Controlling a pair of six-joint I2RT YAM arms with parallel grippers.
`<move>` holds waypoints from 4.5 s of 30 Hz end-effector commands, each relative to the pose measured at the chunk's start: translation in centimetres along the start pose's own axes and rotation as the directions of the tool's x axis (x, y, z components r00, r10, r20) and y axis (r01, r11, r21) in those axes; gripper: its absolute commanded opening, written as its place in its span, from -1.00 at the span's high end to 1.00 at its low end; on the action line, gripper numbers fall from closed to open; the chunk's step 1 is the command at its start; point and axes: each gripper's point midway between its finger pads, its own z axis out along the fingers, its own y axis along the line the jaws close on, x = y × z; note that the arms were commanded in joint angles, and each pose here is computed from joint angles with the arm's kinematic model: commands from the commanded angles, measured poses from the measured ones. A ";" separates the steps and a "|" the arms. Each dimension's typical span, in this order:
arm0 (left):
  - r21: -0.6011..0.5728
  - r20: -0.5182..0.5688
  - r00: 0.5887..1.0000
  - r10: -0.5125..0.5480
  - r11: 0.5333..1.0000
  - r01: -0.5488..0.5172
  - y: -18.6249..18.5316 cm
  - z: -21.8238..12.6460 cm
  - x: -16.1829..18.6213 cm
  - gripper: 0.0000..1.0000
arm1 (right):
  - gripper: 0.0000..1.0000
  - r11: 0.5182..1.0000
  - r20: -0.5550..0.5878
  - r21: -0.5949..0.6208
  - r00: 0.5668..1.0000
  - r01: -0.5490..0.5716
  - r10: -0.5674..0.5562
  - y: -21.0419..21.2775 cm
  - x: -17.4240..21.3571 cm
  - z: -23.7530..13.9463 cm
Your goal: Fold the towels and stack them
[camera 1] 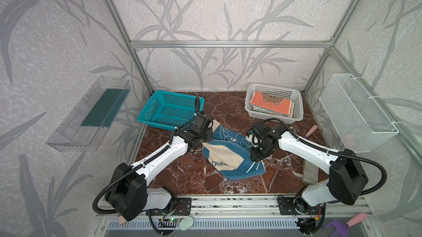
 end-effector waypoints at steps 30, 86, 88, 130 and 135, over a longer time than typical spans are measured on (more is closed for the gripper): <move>-0.037 0.022 0.999 -0.034 0.999 0.034 1.9 -1.0 -0.4 1.00 | 0.27 0.919 0.001 -0.307 0.966 -0.245 0.258 1.5 -1.3 2.4; 0.418 0.901 0.235 -0.365 0.583 -0.696 -9.7 -63.0 -19.6 1.00 | 1.00 0.893 0.916 0.293 -0.368 0.342 -0.159 12.0 3.3 -65.5; 0.401 0.904 0.203 -0.376 0.582 -0.708 -9.6 -64.0 -19.7 1.00 | 1.00 0.893 0.903 0.299 -0.402 0.336 -0.151 12.1 3.9 -66.4; 0.142 0.618 0.786 -0.004 0.984 -0.107 -1.5 -10.4 -27.8 1.00 | 1.00 0.989 0.817 0.115 0.558 0.090 -0.146 -5.8 -30.7 -30.2; 0.156 0.553 0.833 -0.006 0.983 -0.097 -0.8 -7.5 -25.1 1.00 | 1.00 0.989 0.768 0.084 0.624 0.124 -0.143 -5.4 -28.6 -27.0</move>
